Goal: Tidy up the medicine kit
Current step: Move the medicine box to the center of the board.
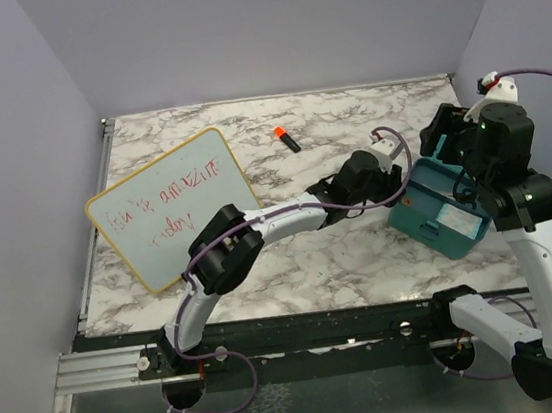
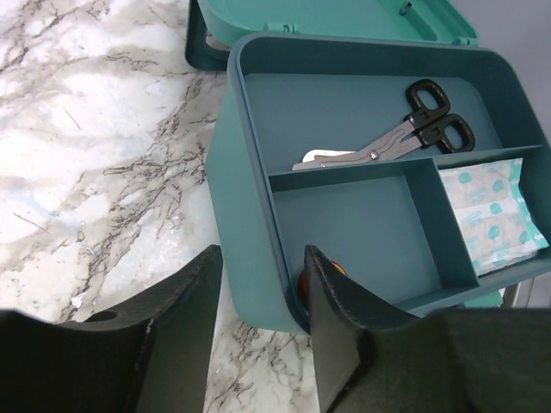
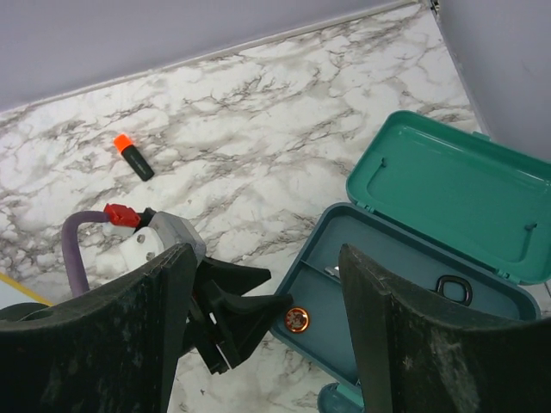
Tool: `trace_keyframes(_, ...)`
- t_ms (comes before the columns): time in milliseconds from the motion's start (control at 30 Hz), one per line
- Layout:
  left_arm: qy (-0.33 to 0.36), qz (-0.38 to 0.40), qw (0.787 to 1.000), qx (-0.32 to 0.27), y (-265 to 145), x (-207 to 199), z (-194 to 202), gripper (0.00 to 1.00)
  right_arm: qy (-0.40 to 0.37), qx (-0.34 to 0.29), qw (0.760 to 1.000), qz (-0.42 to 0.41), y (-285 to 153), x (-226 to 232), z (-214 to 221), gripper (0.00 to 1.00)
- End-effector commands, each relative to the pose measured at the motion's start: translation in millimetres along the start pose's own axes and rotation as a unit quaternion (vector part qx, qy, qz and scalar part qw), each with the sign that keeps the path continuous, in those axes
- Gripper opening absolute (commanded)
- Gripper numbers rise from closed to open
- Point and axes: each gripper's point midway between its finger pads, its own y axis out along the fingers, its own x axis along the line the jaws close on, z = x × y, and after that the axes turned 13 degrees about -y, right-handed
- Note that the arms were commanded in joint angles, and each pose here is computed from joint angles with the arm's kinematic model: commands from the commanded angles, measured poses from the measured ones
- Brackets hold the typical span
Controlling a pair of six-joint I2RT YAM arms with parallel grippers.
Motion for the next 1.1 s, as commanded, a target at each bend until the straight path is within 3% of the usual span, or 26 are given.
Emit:
trace_keyframes(0,0.009,0.005,1.000,0.011,8,-3,9,0.42,0.004,-0.001,1.000,0.024,-3,-9,2,0.73)
trace_keyframes(267,0.015,0.001,1.000,0.016,5,-1,12,0.20,0.001,0.000,0.999,0.044,-2,-16,2,0.73)
trace_keyframes(367,0.015,0.000,1.000,0.016,5,-3,12,0.20,0.002,0.005,0.999,0.040,0,-14,7,0.73)
trace_keyframes(467,0.016,-0.004,1.000,0.021,7,-3,16,0.32,0.004,0.007,0.999,0.039,2,-13,10,0.73)
trace_keyframes(600,0.013,-0.008,0.999,0.034,10,3,28,0.32,0.005,0.010,0.999,0.042,3,-14,13,0.73)
trace_keyframes(800,0.024,-0.009,0.999,0.027,6,0,21,0.06,0.011,0.000,0.999,0.038,1,-13,9,0.73)
trace_keyframes(1067,0.044,-0.055,0.997,-0.015,-22,6,-9,0.00,0.040,-0.001,0.999,-0.020,4,10,11,0.73)
